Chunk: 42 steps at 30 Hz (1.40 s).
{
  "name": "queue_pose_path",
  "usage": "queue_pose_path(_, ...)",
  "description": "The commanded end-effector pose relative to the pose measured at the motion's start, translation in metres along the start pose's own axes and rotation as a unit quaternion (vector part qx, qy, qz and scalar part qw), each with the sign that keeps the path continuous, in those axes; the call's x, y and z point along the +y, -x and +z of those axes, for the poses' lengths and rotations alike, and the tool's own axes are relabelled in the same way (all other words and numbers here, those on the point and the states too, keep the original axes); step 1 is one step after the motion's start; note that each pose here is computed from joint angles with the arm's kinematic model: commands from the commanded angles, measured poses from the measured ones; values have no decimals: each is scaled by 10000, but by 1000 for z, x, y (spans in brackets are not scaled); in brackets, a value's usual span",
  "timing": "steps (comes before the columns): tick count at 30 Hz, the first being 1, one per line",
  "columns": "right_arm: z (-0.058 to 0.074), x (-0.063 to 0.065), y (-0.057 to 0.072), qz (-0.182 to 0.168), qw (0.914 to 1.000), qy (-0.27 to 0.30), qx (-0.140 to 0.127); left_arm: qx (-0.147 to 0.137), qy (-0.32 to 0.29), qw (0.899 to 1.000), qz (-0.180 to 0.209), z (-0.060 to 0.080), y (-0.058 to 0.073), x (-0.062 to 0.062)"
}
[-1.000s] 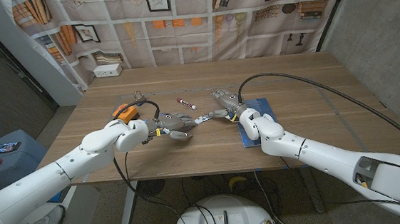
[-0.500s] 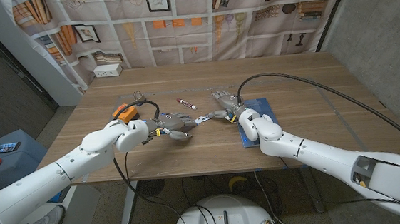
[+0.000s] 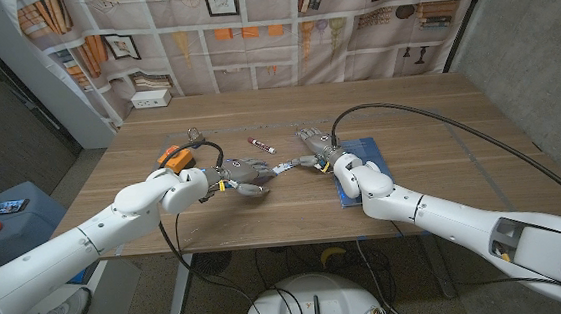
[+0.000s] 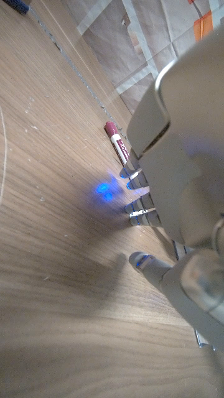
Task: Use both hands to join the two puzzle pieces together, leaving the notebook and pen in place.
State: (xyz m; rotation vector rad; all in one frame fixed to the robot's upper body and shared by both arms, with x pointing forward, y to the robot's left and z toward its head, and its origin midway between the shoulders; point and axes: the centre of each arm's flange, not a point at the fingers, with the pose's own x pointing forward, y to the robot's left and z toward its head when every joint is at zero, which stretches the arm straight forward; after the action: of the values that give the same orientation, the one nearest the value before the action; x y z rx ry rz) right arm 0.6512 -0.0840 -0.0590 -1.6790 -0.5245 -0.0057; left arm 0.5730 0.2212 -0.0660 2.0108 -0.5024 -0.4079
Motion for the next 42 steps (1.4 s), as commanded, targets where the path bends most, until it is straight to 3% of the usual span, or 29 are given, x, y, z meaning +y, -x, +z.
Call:
queue_pose_path(1,2,3,-1,49,10000,10,41,23,2,10000,14,-2,1,-1)
queue_pose_path(42,1,7,2,-38,9998,158,67,72,27,10000,32,0,3,-4)
